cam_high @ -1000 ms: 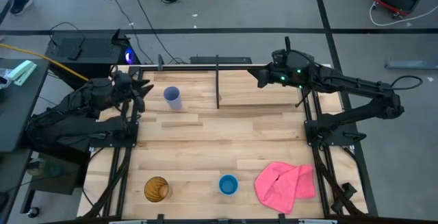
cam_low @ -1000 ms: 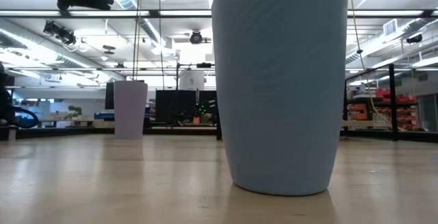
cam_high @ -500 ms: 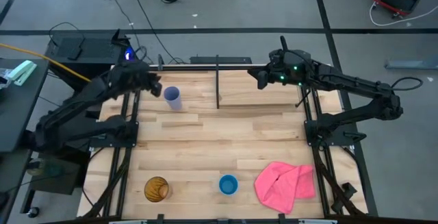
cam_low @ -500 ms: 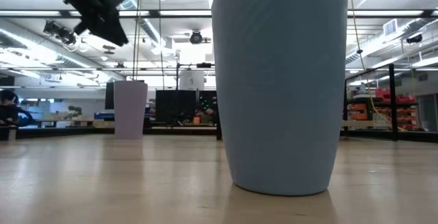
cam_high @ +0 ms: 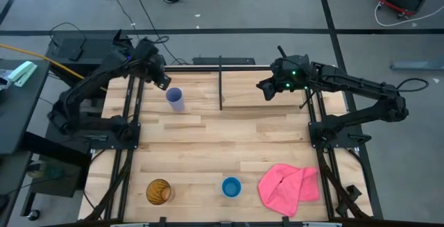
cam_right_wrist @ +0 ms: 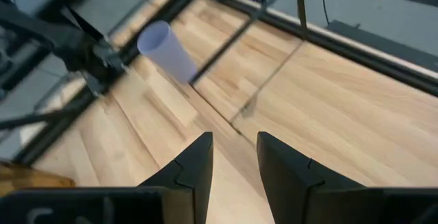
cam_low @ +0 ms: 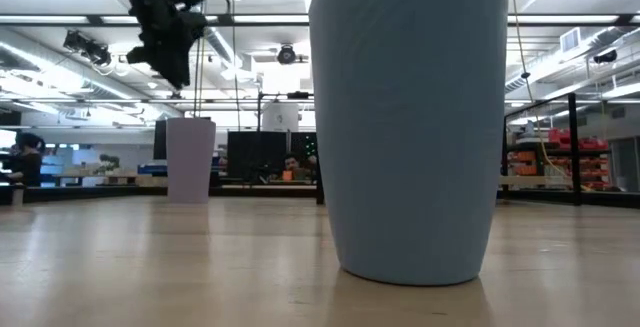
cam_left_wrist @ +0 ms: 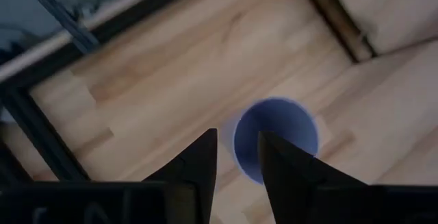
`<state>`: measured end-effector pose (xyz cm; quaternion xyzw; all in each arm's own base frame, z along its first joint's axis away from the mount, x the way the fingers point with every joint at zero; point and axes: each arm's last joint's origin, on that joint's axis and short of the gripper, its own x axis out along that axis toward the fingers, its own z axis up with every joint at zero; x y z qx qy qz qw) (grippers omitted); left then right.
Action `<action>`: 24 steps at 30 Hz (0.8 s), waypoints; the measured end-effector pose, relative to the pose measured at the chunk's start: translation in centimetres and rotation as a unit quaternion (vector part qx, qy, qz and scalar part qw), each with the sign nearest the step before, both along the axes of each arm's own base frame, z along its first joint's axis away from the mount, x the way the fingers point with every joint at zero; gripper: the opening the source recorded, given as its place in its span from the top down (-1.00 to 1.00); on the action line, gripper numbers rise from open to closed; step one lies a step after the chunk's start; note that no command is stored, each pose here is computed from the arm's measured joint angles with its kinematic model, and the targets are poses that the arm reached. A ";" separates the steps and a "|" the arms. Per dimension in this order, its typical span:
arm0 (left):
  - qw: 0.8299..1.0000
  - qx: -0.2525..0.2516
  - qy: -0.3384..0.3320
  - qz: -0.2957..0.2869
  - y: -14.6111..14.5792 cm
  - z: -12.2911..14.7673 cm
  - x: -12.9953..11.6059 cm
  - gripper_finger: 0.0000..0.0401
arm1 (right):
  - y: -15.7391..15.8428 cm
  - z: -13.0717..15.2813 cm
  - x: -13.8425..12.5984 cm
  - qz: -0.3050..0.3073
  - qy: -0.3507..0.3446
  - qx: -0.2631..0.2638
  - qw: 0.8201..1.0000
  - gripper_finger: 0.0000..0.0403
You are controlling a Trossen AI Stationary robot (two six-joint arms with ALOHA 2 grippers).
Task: Stack small to large cups/mugs on shelf
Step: Move the purple cup to the middle
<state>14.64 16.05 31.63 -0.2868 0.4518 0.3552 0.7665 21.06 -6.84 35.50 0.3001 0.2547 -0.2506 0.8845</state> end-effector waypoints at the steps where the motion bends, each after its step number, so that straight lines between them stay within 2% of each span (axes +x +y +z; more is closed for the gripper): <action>1: 1.000 -0.011 0.007 -0.001 0.3 -0.4 0.3 0.40 | 0.0 -0.1 -0.1 0.003 0.007 -0.001 1.000 0.40; 7: 0.997 -0.061 0.050 -0.002 1.4 -2.5 1.3 0.33 | 0.2 -0.3 -0.2 0.017 0.025 -0.004 1.000 0.40; 24: 0.993 -0.098 0.071 0.008 2.4 -4.4 2.5 0.19 | 0.3 -0.6 -0.4 0.031 0.045 -0.001 0.999 0.40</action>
